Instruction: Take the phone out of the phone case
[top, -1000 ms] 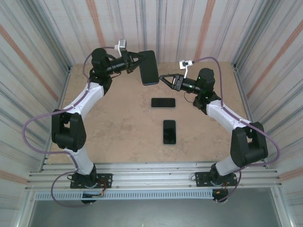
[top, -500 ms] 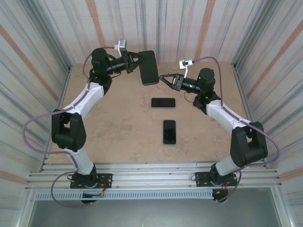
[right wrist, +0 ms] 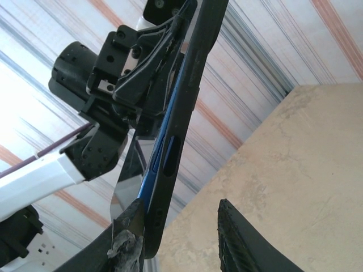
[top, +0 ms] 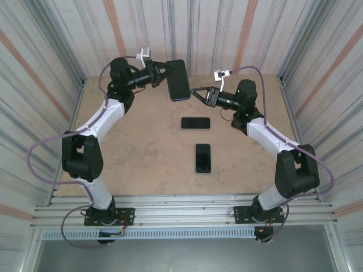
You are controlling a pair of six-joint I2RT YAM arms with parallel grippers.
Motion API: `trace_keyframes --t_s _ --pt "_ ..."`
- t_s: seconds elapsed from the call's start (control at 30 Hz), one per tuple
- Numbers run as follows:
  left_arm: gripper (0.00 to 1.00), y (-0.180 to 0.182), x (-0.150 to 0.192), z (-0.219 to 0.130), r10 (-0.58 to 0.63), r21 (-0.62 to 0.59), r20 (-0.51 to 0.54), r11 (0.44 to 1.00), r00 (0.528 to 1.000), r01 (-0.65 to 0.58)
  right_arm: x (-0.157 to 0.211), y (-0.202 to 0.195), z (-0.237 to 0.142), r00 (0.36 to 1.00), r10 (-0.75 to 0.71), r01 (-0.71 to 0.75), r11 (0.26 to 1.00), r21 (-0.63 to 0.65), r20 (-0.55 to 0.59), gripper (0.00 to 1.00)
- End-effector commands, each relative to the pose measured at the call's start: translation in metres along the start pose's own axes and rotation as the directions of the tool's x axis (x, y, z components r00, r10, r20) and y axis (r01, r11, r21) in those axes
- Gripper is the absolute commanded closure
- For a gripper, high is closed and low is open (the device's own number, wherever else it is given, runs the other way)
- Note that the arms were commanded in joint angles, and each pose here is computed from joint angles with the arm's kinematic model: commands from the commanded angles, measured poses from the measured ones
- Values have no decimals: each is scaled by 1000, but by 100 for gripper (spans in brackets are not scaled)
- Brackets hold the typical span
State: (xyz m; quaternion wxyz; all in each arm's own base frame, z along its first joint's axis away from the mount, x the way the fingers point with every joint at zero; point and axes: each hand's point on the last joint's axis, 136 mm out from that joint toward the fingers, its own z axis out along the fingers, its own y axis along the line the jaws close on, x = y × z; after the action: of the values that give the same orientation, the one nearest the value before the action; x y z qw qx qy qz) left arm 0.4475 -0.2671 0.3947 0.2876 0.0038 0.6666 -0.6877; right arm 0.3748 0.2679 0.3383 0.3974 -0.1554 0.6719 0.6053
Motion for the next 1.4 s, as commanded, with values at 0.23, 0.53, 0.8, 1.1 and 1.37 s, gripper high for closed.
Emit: trace_keyframes --t_s 0.23,0.53,0.8,1.1,1.37 --pt "100 -26 -8 7 -42 75 106 997 993 34 13 -2 12 996 49 -49 999 -2 -71 64" --pt "100 -17 -5 9 -70 58 116 996 991 63 6 1 19 989 146 -146 989 -31 -20 63" --pt "100 0 0 16 -118 65 87 992 989 112 -8 16 26 973 225 -220 970 -102 44 70" --pt "94 26 4 17 -143 -1 67 990 987 144 -5 16 26 952 302 -293 946 -140 48 87" --pt "61 36 1 10 -170 -41 79 984 982 173 -4 6 25 940 333 -320 936 -146 77 94"
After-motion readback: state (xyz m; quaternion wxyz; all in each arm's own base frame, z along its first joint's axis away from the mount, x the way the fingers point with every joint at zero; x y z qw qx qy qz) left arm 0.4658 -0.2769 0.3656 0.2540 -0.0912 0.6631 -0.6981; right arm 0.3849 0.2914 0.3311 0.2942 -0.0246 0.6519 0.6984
